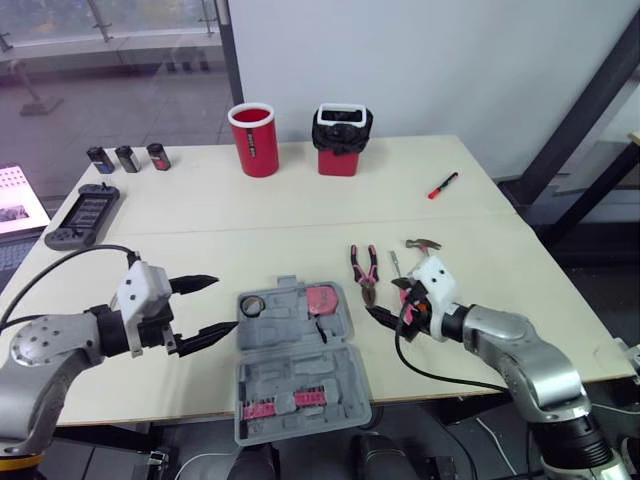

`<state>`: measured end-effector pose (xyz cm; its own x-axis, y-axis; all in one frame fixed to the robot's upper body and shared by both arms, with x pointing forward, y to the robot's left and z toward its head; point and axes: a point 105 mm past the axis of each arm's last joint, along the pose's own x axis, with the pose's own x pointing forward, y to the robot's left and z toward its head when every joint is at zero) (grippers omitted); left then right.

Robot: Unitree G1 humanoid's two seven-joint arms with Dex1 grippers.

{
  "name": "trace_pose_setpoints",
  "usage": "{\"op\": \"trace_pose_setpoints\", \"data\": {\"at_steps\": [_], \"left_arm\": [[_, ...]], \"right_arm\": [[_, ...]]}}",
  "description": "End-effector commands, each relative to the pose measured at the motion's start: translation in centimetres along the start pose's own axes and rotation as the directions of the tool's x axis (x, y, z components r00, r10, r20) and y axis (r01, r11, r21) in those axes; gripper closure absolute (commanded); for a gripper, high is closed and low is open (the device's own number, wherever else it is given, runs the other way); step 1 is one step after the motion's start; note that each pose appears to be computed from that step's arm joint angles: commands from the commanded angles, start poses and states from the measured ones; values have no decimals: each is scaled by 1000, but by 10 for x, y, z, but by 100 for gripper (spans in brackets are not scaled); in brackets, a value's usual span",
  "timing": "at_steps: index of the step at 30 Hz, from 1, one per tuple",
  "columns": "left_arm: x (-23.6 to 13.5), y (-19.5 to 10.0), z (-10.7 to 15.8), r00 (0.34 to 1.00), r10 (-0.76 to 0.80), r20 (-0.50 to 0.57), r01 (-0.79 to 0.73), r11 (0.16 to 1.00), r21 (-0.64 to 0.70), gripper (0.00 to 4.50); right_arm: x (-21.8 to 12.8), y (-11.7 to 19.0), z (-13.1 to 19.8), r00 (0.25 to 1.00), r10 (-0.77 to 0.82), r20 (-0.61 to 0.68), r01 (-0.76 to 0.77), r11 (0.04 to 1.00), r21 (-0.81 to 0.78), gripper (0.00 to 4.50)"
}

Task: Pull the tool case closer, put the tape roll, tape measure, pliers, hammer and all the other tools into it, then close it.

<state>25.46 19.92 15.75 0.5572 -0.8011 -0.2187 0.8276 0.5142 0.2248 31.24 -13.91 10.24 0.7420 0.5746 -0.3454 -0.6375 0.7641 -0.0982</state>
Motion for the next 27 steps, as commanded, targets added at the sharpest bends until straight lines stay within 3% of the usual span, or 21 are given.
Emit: {"op": "trace_pose_setpoints", "data": {"at_steps": [1, 15, 24, 27], "left_arm": [[2, -1, 12, 1000, -20, 3, 20, 999, 43, 0], [-6, -6, 19, 1000, -9, -18, 10, 996, 84, 0], [-7, -2, 19, 999, 21, -26, -18, 993, 121, 0], [-6, -4, 19, 1000, 23, -20, -20, 993, 118, 0]], "right_arm": [[13, -4, 7, 995, -96, 26, 96, 995, 8, 4], [63, -13, -15, 974, -226, -5, 225, 966, 125, 4], [82, -9, -29, 973, -229, -12, 227, 955, 191, 4], [85, -17, -33, 964, -264, -18, 262, 944, 203, 136]]}}
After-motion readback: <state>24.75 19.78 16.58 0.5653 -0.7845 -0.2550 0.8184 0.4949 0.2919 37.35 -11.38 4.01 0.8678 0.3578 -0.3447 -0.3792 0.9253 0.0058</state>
